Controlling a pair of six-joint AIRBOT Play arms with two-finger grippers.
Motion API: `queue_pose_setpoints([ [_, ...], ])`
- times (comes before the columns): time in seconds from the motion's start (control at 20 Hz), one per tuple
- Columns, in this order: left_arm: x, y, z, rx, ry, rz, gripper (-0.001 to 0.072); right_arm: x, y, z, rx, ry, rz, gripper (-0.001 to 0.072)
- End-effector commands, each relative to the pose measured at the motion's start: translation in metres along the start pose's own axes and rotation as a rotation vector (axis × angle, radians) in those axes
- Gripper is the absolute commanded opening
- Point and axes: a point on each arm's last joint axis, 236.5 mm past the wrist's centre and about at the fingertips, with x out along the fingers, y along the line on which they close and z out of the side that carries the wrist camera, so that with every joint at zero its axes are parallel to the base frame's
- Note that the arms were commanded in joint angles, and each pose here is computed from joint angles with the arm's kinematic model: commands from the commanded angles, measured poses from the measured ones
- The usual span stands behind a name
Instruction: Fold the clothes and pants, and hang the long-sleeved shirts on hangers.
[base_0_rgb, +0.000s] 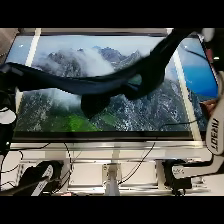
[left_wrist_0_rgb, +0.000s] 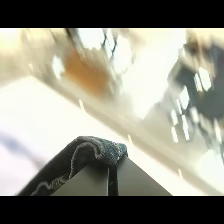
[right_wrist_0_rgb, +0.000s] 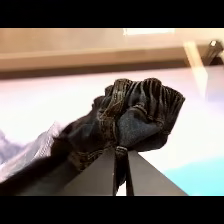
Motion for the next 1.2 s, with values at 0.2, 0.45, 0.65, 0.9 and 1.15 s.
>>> queue_pose_setpoints([
  [0.2, -0.008, 0.019, 0.054, 0.014, -0.223, 0.084, 0.0017, -0.062, -0.11, -0.048, 0.04, 0.266, -0.205, 0.0049],
  [0.45, 0.021, 0.035, -0.003, 0.022, -0.1, 0.129, 0.0017, -0.024, -0.077, -0.112, 0.06, 0.401, -0.05, 0.0049],
  [0.65, 0.059, 0.021, -0.04, -0.045, -0.041, 0.078, 0.0017, 0.022, -0.042, -0.111, 0.159, 0.258, 0.075, 0.005],
  [0.9, 0.116, 0.016, -0.089, -0.043, 0.061, 0.085, 0.0017, 0.072, -0.036, -0.156, 0.208, 0.33, 0.066, 0.005],
  [1.15, 0.155, 0.01, -0.121, -0.044, 0.121, 0.078, 0.0017, 0.126, -0.03, -0.187, 0.264, 0.312, 0.061, 0.005],
])
